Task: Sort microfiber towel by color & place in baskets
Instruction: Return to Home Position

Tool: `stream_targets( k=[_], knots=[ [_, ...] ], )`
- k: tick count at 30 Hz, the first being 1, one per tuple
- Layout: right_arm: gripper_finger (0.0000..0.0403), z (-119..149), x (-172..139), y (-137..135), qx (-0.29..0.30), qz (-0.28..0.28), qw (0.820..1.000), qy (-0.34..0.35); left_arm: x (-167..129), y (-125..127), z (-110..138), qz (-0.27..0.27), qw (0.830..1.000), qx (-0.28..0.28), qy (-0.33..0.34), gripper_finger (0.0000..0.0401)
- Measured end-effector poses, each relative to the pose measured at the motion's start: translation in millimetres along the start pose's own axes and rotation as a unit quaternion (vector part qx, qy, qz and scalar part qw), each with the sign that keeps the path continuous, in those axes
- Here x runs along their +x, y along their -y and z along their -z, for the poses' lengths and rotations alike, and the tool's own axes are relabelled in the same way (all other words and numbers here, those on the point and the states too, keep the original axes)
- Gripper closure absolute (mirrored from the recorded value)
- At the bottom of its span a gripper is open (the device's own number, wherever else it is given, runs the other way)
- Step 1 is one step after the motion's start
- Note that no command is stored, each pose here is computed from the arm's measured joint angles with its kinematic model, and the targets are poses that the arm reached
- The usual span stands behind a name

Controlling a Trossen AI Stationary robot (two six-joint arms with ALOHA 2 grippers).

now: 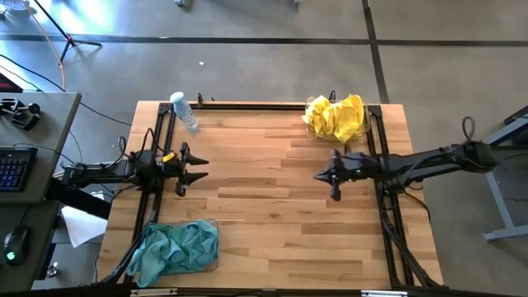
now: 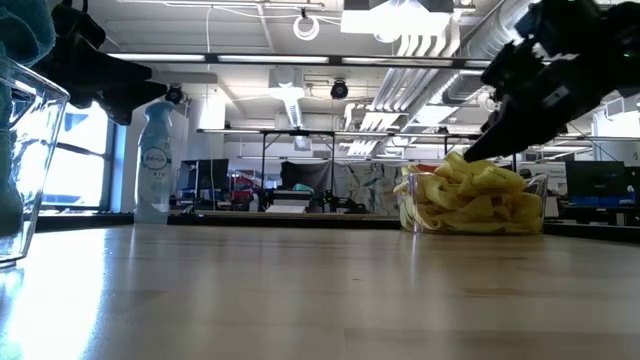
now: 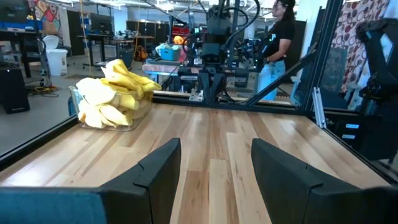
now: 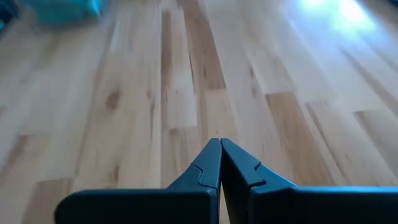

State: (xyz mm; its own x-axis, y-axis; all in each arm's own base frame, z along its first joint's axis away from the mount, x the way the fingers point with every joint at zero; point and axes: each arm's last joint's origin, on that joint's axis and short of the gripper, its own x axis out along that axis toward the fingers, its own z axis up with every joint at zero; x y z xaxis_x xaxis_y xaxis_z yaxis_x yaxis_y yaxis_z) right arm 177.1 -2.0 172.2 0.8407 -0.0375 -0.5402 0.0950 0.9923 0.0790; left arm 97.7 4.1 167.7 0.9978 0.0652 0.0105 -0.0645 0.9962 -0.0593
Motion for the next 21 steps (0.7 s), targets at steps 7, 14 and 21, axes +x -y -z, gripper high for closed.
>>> stream_targets(
  k=[7,14,21],
  knots=[
    [0.0403,15,-34,3,0.009,-0.017,0.99,0.143,0,0,0,0.0,1.0,0.0,0.0,0.0215],
    [0.0403,29,-55,5,0.013,-0.031,0.964,0.263,0,0,0,0.0,1.0,0.0,0.0,0.0215],
    [0.0403,35,-70,6,0.012,-0.049,0.937,0.346,0,0,0,0.0,1.0,0.0,0.001,0.0215]
  ],
)
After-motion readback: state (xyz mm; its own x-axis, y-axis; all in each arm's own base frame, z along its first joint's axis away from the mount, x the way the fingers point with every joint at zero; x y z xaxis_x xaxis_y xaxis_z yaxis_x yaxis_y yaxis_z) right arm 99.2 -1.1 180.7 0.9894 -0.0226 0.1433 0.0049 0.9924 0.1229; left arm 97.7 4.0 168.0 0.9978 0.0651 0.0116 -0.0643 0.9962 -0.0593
